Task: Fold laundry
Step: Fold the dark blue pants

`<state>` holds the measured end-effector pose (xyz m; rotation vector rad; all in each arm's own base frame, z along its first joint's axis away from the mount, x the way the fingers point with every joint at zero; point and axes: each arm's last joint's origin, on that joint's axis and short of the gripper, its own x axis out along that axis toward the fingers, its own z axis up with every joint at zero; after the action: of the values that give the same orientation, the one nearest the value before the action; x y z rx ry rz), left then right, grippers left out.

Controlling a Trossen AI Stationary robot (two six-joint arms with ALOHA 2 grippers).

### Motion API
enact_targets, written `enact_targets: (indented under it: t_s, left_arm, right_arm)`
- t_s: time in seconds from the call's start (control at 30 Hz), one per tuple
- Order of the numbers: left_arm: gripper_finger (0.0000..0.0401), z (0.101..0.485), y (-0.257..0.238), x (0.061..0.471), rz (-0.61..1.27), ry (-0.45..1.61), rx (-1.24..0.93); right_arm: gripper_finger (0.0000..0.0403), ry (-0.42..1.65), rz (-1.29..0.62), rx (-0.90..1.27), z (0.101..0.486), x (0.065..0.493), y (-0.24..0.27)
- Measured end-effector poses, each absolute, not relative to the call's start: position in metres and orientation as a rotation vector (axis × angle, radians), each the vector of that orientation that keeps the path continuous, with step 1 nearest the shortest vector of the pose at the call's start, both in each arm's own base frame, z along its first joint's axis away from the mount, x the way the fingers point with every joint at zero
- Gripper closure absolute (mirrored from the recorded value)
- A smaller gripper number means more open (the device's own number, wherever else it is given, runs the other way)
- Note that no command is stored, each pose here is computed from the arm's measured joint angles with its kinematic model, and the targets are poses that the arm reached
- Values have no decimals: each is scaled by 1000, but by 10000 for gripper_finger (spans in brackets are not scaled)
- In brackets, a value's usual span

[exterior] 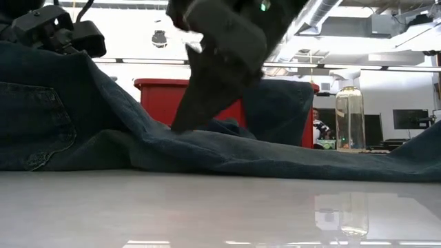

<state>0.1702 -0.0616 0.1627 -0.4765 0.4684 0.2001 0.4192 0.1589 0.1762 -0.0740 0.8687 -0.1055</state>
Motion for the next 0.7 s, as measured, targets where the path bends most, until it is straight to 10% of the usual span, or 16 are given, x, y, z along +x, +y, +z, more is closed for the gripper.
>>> enact_targets:
  t_s: [0.37, 0.7]
  left_arm:
    - [401, 162, -61, 170, 209, 475, -493]
    - [401, 161, -61, 169, 208, 488, -494]
  right_arm:
    - [178, 973, -253, -97, 145, 416, 155]
    - [380, 1014, -288, -115, 150, 415, 151]
